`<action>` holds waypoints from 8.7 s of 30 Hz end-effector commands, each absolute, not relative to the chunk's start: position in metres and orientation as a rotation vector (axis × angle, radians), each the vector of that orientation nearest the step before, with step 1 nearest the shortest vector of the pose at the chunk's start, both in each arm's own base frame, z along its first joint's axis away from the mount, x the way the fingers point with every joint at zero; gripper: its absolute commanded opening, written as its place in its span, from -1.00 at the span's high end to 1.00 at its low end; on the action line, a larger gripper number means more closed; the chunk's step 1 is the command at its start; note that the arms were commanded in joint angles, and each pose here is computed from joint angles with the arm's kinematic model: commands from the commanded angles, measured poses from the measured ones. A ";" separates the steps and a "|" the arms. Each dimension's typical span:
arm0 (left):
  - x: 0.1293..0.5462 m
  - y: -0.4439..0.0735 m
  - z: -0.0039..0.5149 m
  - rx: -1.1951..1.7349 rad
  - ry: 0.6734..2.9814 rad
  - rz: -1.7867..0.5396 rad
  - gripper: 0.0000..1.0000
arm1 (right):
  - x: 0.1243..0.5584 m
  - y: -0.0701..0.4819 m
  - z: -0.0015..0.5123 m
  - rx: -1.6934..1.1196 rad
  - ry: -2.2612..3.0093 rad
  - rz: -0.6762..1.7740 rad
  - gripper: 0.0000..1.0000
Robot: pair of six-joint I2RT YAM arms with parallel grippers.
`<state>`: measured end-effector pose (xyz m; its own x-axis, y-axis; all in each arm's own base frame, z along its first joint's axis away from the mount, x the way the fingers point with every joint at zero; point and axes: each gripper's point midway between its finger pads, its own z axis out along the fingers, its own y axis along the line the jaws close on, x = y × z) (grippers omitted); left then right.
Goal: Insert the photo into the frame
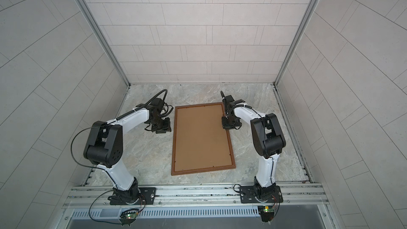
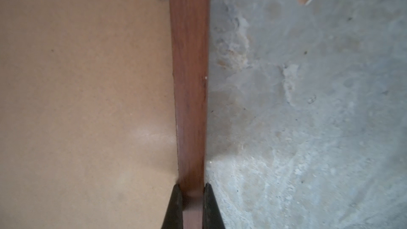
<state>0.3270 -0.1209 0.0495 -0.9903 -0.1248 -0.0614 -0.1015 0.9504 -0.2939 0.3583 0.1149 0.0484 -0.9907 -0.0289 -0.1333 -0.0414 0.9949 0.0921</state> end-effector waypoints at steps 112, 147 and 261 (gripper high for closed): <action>0.323 -0.115 0.048 -0.320 2.994 -0.505 0.32 | 0.340 0.136 0.195 -0.178 2.757 0.245 1.00; 0.298 -0.116 -0.002 -0.240 3.187 -0.367 0.65 | 0.339 0.150 0.014 -0.031 2.963 0.685 -0.24; 0.318 -0.195 0.348 0.119 2.324 -1.249 -0.45 | 0.348 0.365 0.280 -0.134 2.088 2.104 0.17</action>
<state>0.3294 -0.1909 0.3263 -0.8886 -0.1944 -0.4155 0.2281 0.5986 -0.7679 0.3586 0.3567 0.2634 -0.9878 0.0863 -0.1294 -0.1298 0.0008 0.9915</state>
